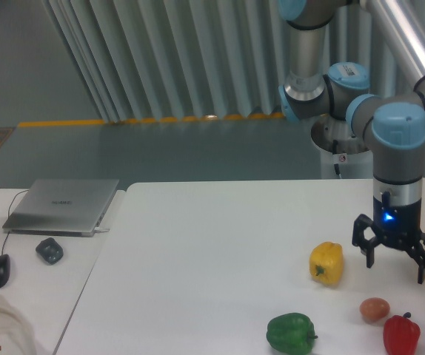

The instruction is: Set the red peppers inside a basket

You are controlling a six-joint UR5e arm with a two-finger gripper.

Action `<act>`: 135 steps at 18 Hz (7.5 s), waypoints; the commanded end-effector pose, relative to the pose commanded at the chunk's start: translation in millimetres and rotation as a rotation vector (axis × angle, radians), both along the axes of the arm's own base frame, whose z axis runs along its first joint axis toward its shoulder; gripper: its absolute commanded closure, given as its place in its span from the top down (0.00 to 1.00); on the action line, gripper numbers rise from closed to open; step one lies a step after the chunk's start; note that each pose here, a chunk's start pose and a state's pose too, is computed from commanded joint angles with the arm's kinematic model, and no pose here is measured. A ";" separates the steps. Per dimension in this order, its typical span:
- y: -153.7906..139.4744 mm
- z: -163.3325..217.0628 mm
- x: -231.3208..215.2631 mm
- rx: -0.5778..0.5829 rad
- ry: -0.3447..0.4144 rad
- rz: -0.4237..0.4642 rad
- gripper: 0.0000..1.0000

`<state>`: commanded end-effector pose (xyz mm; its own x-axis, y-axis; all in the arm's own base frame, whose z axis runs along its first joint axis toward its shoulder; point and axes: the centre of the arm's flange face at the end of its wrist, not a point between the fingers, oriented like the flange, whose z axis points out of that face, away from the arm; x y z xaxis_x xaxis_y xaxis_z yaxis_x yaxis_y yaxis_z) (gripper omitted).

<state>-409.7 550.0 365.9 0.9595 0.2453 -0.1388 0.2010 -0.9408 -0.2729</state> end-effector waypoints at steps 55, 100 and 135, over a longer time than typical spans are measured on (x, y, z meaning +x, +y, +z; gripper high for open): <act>36.8 -97.6 -30.9 -0.040 -0.060 0.135 0.92; -176.4 16.9 -82.9 -0.327 -0.083 -0.880 0.53; -158.3 14.5 -58.6 -0.290 -0.102 -0.962 1.00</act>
